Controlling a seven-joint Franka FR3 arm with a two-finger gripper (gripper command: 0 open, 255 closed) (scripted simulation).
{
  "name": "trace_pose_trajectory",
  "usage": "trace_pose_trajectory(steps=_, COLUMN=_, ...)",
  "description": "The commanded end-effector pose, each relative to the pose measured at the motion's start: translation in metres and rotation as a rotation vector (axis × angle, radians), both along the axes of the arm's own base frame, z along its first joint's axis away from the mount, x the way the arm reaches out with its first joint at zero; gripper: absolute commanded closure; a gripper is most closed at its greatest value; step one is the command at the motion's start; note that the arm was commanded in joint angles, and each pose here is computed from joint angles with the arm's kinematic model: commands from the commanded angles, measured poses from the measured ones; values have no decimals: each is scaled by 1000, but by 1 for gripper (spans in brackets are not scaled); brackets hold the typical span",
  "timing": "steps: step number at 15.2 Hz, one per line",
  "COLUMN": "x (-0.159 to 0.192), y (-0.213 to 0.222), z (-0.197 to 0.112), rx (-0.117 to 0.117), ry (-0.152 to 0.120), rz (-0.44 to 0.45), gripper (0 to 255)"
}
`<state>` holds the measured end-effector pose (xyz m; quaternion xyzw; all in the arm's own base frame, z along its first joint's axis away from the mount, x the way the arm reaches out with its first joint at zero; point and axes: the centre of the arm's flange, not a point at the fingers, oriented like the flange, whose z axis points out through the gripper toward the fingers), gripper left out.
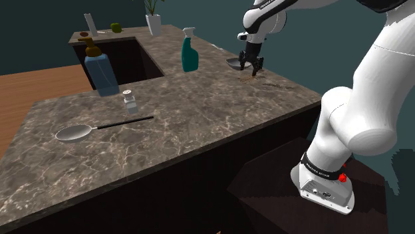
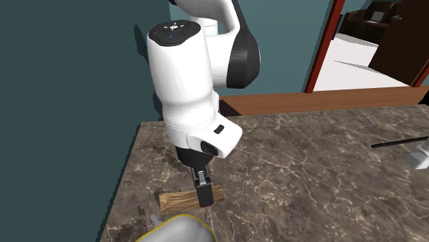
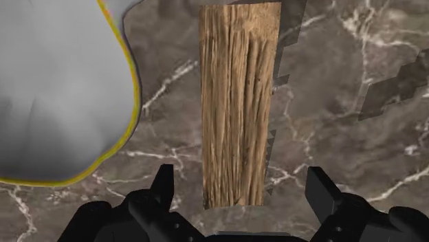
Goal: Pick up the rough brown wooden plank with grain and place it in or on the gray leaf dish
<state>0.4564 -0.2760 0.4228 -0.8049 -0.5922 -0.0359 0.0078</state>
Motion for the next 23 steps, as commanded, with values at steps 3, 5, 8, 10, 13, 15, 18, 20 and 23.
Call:
trace_pose_trajectory(steps=3, x=2, y=1, z=-20, rx=8, ry=-5, rz=-2, gripper=0)
trace_pose_trajectory(steps=5, x=2, y=2, z=-34, rx=8, ry=-5, rz=-2, gripper=0)
trace_pose_trajectory(steps=8, x=2, y=2, z=-34, rx=8, ry=-5, rz=-2, gripper=0)
trace_pose_trajectory(steps=10, x=2, y=2, z=-34, rx=8, ry=-5, rz=-2, gripper=0)
trace_pose_trajectory(steps=13, x=2, y=2, z=-33, rx=8, ry=-5, rz=-2, gripper=0)
trace_pose_trajectory(steps=15, x=2, y=2, z=-33, rx=8, ry=-5, rz=-2, gripper=255)
trace_pose_trajectory(steps=18, x=2, y=2, z=-33, rx=8, ry=-5, rz=-2, gripper=255)
trace_pose_trajectory(steps=20, x=2, y=2, z=-33, rx=8, ry=-5, rz=-2, gripper=255)
trace_pose_trajectory(steps=23, x=2, y=2, z=-34, rx=8, ry=-5, rz=-2, gripper=255)
